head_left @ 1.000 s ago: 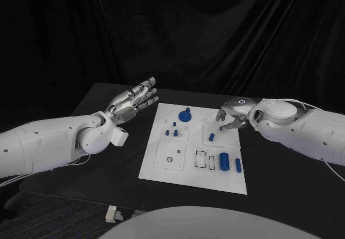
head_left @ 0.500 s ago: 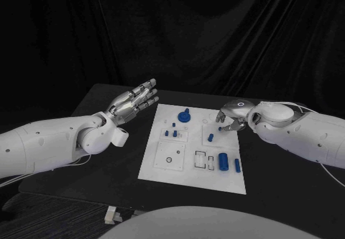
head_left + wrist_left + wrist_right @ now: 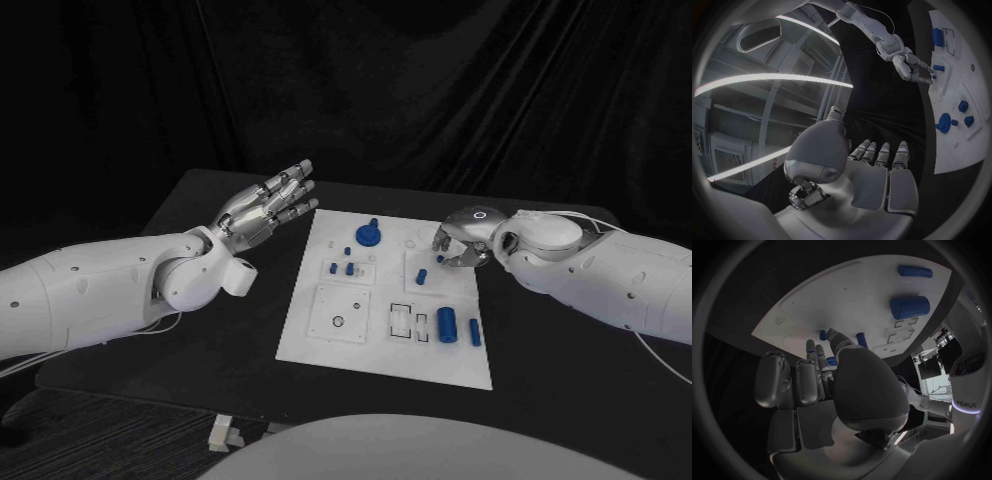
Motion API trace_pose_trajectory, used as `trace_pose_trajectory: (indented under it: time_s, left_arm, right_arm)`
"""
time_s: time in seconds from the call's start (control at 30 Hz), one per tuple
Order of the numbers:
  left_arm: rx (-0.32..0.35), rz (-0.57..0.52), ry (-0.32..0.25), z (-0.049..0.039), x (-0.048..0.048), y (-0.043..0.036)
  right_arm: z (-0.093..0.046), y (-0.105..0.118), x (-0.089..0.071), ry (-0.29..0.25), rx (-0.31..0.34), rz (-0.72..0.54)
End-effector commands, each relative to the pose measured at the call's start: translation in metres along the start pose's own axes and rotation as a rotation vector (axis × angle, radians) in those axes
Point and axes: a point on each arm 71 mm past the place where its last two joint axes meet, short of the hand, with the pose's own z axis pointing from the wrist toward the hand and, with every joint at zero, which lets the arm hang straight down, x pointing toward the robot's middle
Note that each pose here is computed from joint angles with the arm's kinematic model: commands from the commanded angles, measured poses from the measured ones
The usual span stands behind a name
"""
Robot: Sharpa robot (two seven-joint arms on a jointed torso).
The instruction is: Assemble the parts on the task board
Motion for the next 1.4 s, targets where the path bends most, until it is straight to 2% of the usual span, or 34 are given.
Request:
trace_pose_trajectory:
  time_s: [0.03,1.4]
  left_arm:
    - [0.068,-0.017,0.006,0.0005,0.0015,-0.0040]
    - [0.029,-0.011,-0.003,0.0006,-0.0001,0.0007]
  right_arm:
    - [0.0008,-0.0009,0.0015,-0.016,0.018,-0.001]
    - [0.0070,0.0031,0.0056,-0.047,0.003,0.022]
